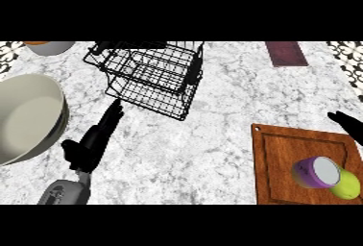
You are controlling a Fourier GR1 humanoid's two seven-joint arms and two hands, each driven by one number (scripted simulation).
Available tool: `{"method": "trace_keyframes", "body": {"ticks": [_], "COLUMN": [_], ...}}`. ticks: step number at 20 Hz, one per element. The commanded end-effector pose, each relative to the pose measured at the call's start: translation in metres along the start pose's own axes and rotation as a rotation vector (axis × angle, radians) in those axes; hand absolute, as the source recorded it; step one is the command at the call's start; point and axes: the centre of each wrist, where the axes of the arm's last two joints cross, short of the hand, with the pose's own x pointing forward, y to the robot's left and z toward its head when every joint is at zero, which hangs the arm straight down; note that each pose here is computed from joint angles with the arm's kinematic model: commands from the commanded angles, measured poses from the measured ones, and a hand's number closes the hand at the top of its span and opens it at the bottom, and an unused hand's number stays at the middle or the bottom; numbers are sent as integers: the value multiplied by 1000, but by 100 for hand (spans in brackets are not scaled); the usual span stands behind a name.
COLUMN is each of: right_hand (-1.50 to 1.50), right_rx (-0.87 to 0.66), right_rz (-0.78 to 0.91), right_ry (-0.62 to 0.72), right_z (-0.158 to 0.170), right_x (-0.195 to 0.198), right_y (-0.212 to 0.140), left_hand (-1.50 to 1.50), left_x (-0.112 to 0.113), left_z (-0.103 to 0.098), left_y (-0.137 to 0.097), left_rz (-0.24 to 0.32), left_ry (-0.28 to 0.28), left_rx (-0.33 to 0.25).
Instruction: Pick the can from the cutting board and place it in the tiered basket
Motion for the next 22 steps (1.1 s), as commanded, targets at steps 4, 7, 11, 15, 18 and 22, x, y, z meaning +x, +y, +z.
{"method": "trace_keyframes", "body": {"ticks": [4,7,11,15,18,22], "right_hand": [-150,-150,-150,-150,-150,-150], "right_rx": [-28,6,58,35,28,37], "right_rz": [88,83,44,37,47,39], "right_ry": [199,262,242,222,272,308], "right_z": [-14,-31,-43,-51,-59,-65], "right_x": [-6,-18,-13,-47,-22,-47], "right_y": [26,33,71,56,73,97], "left_hand": [0,0,0,0,0,0], "left_x": [-7,19,2,13,7,2], "left_z": [3,-15,11,-12,10,4], "left_y": [-6,-11,-10,-14,-5,-10], "left_rz": [11,0,-8,5,-13,8], "left_ry": [1,-15,-6,6,-2,5], "left_rx": [-14,-16,-13,7,-17,5]}}
